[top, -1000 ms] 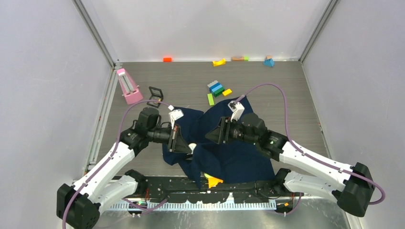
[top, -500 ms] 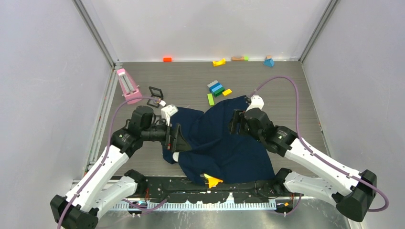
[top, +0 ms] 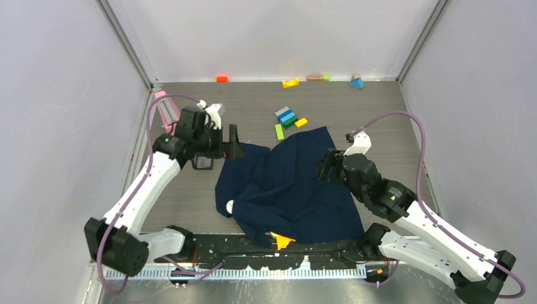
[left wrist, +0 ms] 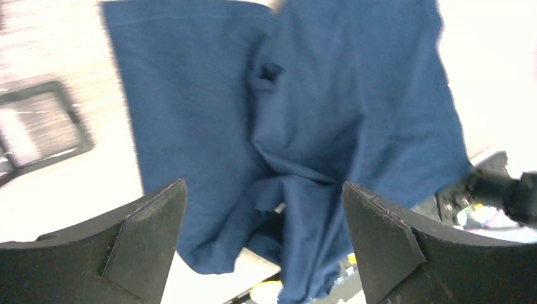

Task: Pin the brooch onto the clothing

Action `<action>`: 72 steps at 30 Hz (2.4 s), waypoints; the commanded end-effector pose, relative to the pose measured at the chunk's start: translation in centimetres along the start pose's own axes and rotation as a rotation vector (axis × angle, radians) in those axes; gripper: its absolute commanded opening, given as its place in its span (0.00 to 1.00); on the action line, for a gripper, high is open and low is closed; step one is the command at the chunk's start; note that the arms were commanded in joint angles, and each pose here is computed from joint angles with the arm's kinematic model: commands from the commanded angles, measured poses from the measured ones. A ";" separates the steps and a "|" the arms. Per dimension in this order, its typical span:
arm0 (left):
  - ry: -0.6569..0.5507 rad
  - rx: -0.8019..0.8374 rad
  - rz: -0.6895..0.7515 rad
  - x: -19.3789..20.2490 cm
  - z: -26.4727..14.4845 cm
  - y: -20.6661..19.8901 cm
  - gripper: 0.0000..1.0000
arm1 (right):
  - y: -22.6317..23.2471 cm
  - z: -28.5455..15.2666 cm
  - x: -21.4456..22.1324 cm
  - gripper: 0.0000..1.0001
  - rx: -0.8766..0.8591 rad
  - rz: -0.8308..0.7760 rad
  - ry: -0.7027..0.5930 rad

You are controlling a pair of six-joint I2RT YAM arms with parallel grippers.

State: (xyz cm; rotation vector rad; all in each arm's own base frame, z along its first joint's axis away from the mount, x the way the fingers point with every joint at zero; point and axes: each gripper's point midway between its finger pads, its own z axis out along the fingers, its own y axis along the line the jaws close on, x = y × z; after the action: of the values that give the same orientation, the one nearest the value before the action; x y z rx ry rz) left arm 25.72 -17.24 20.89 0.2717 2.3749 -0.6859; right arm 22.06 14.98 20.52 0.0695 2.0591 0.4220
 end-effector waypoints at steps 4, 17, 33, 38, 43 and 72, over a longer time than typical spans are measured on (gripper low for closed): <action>-0.012 -0.283 0.016 -4.8 2.0 6.2 0.96 | -1.9 -0.6 -0.7 0.71 0.059 0.016 -0.070; 0.177 -0.340 0.307 -6.5 7.9 13.0 0.95 | -2.3 -2.8 -1.7 0.72 -0.005 0.057 -0.151; 0.245 -0.350 0.334 -6.6 13.1 20.2 0.95 | -2.1 -2.3 -1.4 0.70 -0.010 0.055 -0.147; 0.262 -0.362 0.323 -6.4 14.1 21.6 0.95 | -2.2 -1.8 -0.9 0.69 0.006 0.029 -0.125; 0.283 -0.389 0.327 -6.2 14.8 22.7 0.94 | -2.4 -1.5 -0.9 0.68 0.026 0.006 -0.120; 0.357 -0.513 0.353 -5.3 14.9 26.0 0.70 | -1.7 -0.6 0.8 0.58 -0.003 -0.029 -0.050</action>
State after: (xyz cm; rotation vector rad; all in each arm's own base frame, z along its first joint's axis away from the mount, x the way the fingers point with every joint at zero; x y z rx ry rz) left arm 46.58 -4.13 3.23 0.5962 2.6495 0.1198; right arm 20.86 12.99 19.04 0.0368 2.0342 0.3830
